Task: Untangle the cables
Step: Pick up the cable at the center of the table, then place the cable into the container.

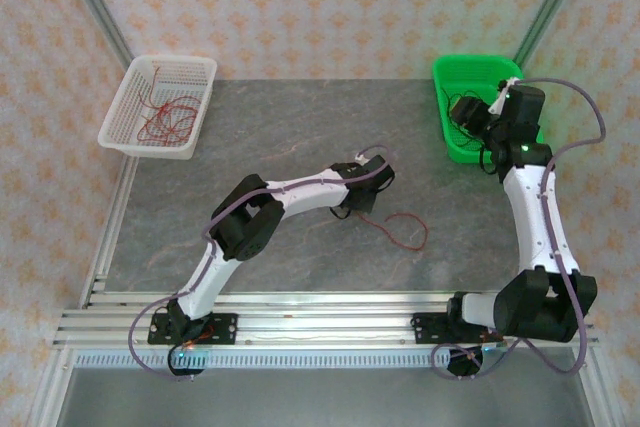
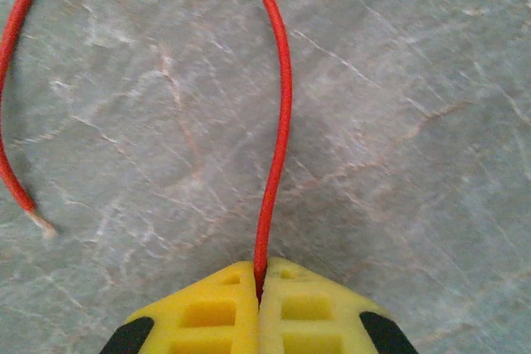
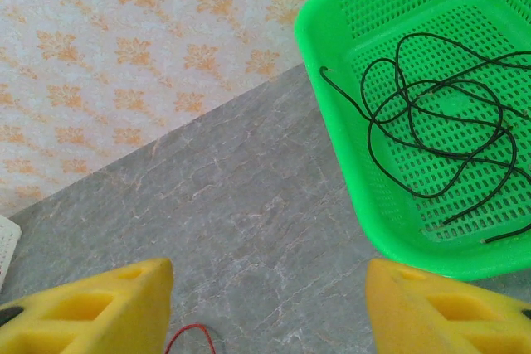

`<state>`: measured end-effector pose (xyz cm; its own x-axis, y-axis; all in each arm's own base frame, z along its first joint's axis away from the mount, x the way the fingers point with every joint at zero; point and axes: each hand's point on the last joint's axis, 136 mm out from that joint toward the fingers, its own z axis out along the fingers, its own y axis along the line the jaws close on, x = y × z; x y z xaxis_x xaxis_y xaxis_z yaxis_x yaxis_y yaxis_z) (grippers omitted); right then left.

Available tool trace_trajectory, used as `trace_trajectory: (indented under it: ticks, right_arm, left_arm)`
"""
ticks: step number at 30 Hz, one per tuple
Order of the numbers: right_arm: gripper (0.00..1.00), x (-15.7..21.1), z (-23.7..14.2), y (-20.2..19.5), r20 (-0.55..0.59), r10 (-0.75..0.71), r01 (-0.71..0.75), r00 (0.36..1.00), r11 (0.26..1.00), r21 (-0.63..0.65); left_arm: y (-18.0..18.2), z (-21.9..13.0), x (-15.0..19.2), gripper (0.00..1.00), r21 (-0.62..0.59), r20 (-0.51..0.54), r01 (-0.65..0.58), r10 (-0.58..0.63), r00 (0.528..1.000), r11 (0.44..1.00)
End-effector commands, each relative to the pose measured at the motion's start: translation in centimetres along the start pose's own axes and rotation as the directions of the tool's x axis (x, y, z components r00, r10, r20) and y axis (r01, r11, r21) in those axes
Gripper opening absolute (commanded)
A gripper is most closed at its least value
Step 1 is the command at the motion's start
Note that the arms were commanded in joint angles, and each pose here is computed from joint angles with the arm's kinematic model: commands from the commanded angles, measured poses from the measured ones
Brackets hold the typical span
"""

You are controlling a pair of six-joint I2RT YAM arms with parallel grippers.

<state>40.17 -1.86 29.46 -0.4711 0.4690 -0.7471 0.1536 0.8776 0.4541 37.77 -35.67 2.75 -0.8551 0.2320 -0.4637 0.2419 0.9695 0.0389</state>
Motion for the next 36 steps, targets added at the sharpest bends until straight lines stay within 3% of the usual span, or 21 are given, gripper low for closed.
trace_trajectory:
  ticks: [1,7,15,28,36]
  right_arm:
    - [0.62,-0.3,-0.9,0.5,0.024,-0.01,0.01,1.0,1.0,-0.014]
    - [0.62,-0.4,-1.8,0.7,0.037,-0.017,0.018,0.999,1.0,-0.02]
    - [0.62,0.1,-2.4,1.0,0.035,-0.024,0.025,0.999,0.999,-0.036]
    - [0.62,-0.2,-4.4,2.7,0.068,-0.049,0.057,0.996,0.992,-0.112]
    - [0.61,-0.2,-5.3,3.5,0.07,-0.058,0.067,0.996,0.987,-0.144]
  left_arm:
    - [2.3,-2.6,-2.9,0.0,-0.081,0.083,0.026,-0.019,0.996,0.996]
    - [3.1,-9.7,-8.5,0.0,-0.088,0.234,0.054,-0.032,0.972,0.995]
    - [6.9,-20.9,-15.0,0.0,-0.162,0.45,0.125,-0.04,0.892,0.979]
    - [15.7,-29.6,-20.0,0.0,-0.251,0.621,0.283,-0.071,0.781,0.926]
    - [22.5,-34.0,-22.1,0.0,-0.298,0.707,0.407,-0.087,0.702,0.863]
